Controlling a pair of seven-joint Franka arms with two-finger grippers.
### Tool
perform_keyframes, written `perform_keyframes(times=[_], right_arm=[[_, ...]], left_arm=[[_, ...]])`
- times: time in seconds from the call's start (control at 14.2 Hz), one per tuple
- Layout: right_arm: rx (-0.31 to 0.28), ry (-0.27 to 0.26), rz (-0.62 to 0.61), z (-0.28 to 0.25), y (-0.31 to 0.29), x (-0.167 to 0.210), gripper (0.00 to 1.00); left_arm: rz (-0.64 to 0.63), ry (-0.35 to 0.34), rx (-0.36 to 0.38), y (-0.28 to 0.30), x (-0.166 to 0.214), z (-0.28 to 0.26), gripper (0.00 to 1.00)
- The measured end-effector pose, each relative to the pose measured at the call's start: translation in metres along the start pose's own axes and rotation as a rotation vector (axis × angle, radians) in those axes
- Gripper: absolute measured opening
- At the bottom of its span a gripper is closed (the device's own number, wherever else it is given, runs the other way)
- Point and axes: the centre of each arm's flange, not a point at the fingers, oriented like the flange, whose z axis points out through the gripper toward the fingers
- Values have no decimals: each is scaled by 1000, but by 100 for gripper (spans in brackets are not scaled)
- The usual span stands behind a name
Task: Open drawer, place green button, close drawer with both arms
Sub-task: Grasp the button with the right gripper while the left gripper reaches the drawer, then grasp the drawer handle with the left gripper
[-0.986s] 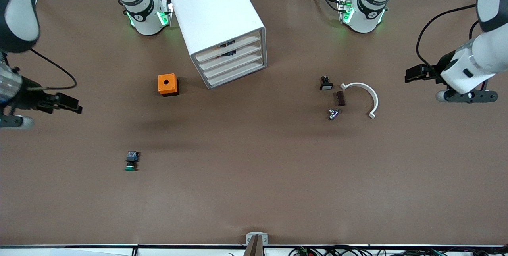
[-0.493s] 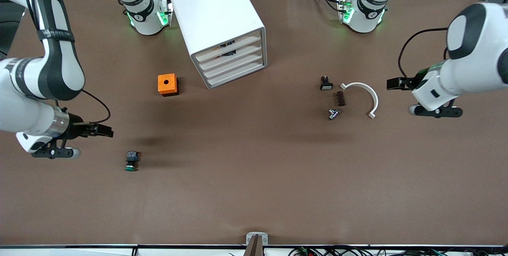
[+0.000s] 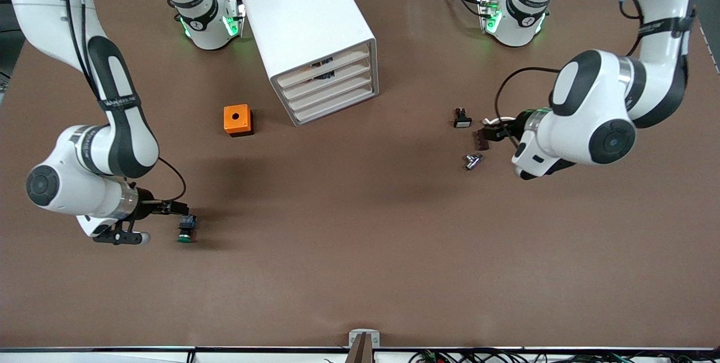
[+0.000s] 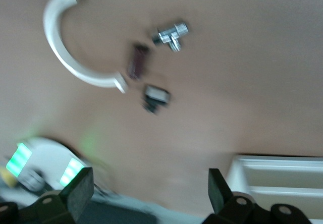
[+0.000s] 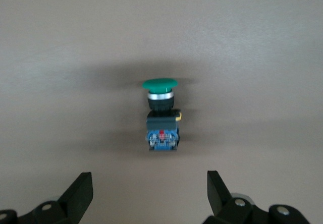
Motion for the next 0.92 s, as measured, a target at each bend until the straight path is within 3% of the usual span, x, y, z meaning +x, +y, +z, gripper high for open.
perform_keyframes(times=[0.21,0.56,0.77,0.92], right_arm=[[7,9,17,29,4,4,100],[-1,14,24,60,9,7,100],[-2,6,25,69,10,7,71],[-2,15,23,65,9,10,49]], left_arm=[[-263,-131,-46,33,5,16,100],[-669,-361,3,96,2,70,100],[-900,-516,60,118,9,98,100],[-1014,-577,103,124,17,115,100]])
